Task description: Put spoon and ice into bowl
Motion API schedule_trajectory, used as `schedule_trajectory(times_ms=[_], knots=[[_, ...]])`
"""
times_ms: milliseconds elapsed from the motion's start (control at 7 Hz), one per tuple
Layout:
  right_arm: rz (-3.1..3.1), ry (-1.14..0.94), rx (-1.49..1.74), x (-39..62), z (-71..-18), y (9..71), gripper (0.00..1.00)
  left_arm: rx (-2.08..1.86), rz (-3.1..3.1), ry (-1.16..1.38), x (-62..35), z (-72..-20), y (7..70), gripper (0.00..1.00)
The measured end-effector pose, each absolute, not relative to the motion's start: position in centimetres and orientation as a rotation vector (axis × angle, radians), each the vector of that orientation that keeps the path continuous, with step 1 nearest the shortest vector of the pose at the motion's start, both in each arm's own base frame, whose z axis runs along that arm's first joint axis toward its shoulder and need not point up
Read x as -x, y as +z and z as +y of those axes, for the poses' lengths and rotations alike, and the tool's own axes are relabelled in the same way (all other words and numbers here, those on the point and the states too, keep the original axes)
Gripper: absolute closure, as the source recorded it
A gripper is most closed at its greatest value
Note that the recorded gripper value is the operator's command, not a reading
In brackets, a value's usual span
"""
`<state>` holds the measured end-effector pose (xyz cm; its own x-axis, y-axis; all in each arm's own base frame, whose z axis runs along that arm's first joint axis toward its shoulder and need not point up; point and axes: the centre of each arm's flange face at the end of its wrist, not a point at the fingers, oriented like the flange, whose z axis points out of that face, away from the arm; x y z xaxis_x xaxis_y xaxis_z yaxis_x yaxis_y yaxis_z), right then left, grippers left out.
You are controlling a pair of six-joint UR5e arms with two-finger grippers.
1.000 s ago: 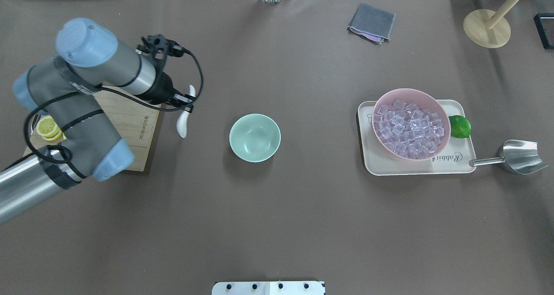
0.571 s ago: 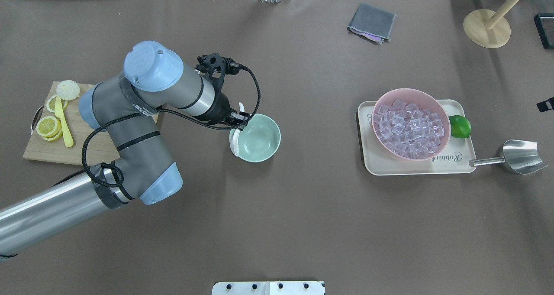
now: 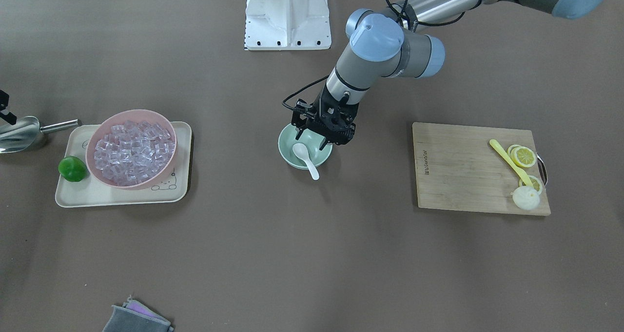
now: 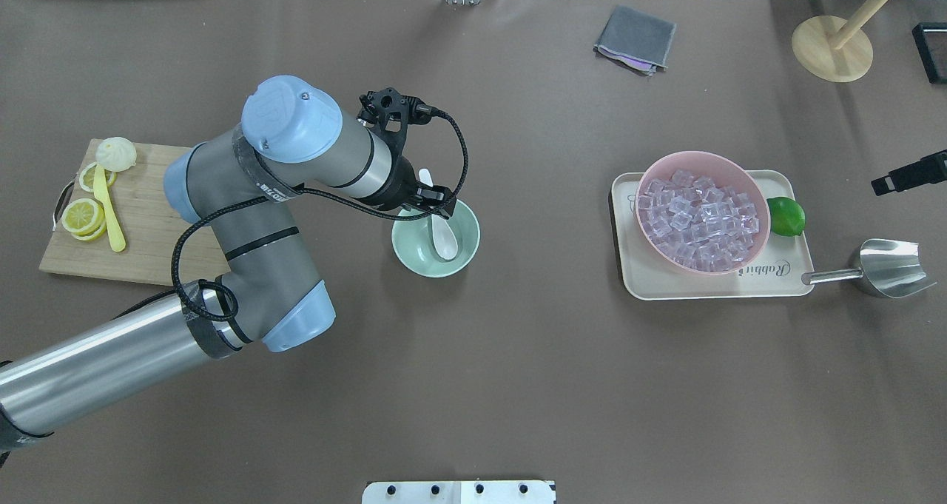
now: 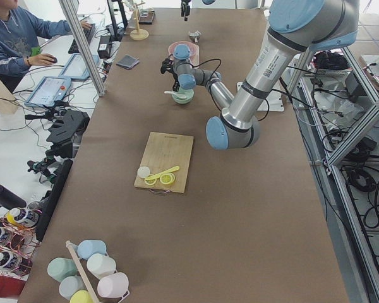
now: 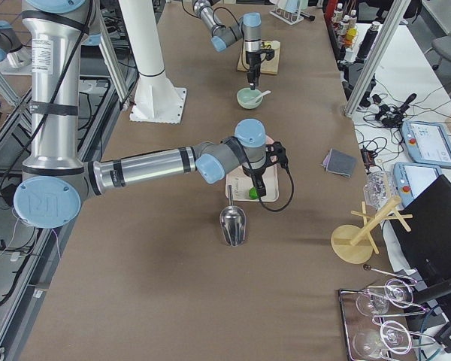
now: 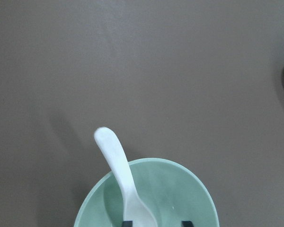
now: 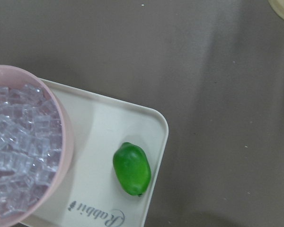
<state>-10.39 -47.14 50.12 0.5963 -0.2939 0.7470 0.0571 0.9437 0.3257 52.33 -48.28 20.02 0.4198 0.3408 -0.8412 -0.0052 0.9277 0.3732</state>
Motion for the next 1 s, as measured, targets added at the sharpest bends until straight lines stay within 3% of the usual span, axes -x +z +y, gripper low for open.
schedule_trajectory(times_ms=[286,857,1000], knots=[[-0.928,-0.128,-0.255,15.8,-48.2,46.7,0.07,-0.36,1.141,0.198,-50.7,-48.6,21.4,0.02],[-0.932,-0.033,-0.271,26.8,-46.6,39.6,0.28,-0.306,1.135,0.048,-43.7,-47.0,26.4,0.02],[-0.936,-0.048,-0.279,28.0,-45.8,38.8,0.28,-0.302,1.131,0.04,-43.4,-47.0,26.9,0.02]])
